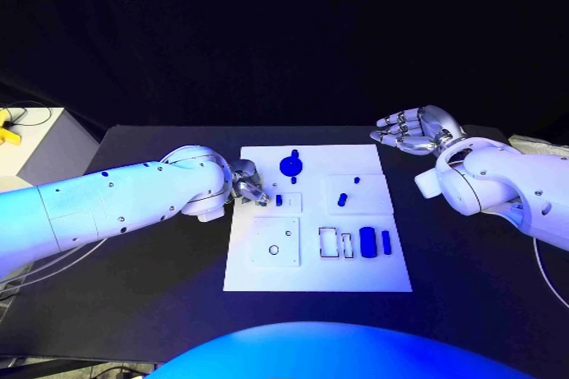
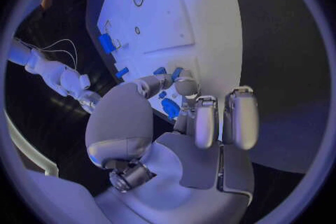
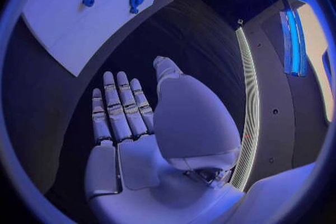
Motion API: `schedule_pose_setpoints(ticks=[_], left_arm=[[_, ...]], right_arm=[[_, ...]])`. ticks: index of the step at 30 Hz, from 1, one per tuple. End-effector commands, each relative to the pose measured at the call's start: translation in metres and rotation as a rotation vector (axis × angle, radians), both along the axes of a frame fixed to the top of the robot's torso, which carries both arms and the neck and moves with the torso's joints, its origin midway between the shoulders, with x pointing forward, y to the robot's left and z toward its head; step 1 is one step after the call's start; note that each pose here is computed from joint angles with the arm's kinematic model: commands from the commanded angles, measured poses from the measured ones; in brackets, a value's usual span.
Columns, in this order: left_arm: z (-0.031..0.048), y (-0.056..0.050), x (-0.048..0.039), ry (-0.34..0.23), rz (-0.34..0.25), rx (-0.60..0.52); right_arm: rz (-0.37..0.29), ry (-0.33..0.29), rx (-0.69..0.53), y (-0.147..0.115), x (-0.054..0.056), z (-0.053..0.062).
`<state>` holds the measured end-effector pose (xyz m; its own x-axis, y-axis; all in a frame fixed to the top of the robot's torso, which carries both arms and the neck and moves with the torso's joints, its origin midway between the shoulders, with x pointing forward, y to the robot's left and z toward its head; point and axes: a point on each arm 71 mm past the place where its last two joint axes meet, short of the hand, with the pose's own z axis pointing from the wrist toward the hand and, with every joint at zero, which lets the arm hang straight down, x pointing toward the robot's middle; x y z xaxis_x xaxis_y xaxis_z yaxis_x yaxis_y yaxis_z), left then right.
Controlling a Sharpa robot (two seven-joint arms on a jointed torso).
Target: Assemble the parts on the task board
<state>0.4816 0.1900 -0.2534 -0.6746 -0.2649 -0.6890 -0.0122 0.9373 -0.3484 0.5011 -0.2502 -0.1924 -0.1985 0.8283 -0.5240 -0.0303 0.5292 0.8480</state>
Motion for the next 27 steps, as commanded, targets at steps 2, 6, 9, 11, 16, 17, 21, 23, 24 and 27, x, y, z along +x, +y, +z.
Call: schedule_pose_setpoints(ticks=[2, 6, 9, 11, 16, 17, 21, 23, 24, 27], left_arm=[[-0.0022, -0.0048, -0.0026, 0.028, -0.021, -0.016], [-0.0024, -0.0037, -0.0018, 0.026, -0.016, -0.015], [-0.0026, -0.0022, -0.001, 0.025, -0.011, -0.014], [-0.0026, -0.0014, -0.0005, 0.023, -0.007, -0.014], [-0.0026, 0.001, 0.0008, 0.017, 0.003, -0.014], [-0.0025, 0.0014, 0.001, 0.016, 0.005, -0.014], [-0.0018, 0.0027, 0.0014, 0.012, 0.01, -0.014], [-0.0014, 0.0032, 0.0014, 0.01, 0.011, -0.014], [-0.0011, 0.0037, 0.0014, 0.009, 0.012, -0.014], [-0.0003, 0.0045, 0.001, 0.007, 0.014, -0.017]], right_arm=[[0.019, -0.003, -0.001, 0.0017, -0.0003, 0.0], [0.02, -0.002, -0.001, 0.0017, -0.0003, -0.0002], [0.02, -0.001, -0.001, 0.0017, -0.0004, -0.0003], [0.02, 0.0, -0.001, 0.0017, -0.0004, -0.0004], [0.02, 0.001, -0.001, 0.0014, -0.0005, -0.0007], [0.02, 0.002, -0.001, 0.0014, -0.0006, -0.0008], [0.02, 0.003, -0.001, 0.0013, -0.0008, -0.0012], [0.02, 0.003, -0.001, 0.0012, -0.0009, -0.0014], [0.02, 0.003, -0.001, 0.0011, -0.0009, -0.0016], [0.021, 0.004, -0.001, 0.001, -0.0011, -0.0019]])
